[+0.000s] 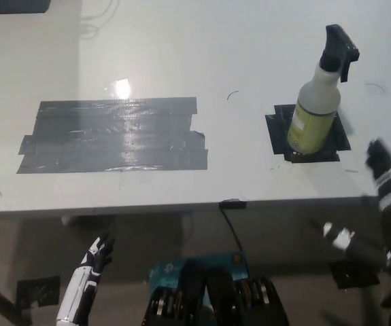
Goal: A spray bottle is kept on the black marked spot on the table infront of the robot and the robot extends its right arm to pick it up and hands it to a person
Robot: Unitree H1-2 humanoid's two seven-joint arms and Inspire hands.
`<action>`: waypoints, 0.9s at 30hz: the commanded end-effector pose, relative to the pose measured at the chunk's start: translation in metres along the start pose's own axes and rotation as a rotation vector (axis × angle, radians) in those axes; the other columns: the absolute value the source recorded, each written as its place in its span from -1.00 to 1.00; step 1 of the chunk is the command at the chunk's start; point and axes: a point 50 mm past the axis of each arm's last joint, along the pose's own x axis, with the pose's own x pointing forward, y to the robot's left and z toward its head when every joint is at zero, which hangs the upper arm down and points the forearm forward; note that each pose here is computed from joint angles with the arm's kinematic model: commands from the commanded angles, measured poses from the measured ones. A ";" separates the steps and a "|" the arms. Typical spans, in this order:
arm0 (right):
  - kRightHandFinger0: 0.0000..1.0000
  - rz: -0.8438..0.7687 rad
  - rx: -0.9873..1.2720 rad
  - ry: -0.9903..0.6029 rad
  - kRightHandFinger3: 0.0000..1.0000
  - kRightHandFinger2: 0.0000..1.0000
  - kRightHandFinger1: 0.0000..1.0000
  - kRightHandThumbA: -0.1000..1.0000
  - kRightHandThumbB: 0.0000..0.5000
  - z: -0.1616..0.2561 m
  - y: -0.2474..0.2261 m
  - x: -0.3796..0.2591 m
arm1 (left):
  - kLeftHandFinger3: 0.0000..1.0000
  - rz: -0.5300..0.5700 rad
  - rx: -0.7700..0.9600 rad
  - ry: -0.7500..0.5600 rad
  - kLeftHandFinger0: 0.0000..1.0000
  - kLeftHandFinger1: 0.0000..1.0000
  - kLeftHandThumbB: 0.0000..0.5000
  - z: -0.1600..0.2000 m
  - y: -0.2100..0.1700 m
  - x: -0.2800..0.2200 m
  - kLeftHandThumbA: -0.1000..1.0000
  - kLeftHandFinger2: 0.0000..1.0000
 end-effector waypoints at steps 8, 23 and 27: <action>1.00 -0.086 -0.047 0.082 1.00 1.00 1.00 1.00 0.40 -0.026 -0.018 0.085 | 1.00 0.009 0.011 -0.056 1.00 1.00 0.30 0.008 0.003 0.002 1.00 1.00; 1.00 -0.046 -0.039 0.254 1.00 1.00 1.00 1.00 0.29 -0.076 -0.002 0.165 | 1.00 0.010 0.018 -0.057 1.00 1.00 0.29 0.009 0.002 0.004 1.00 1.00; 1.00 -0.042 -0.043 0.264 1.00 1.00 1.00 1.00 0.39 -0.077 0.004 0.180 | 1.00 0.007 0.025 -0.055 1.00 1.00 0.29 0.009 0.002 0.004 1.00 1.00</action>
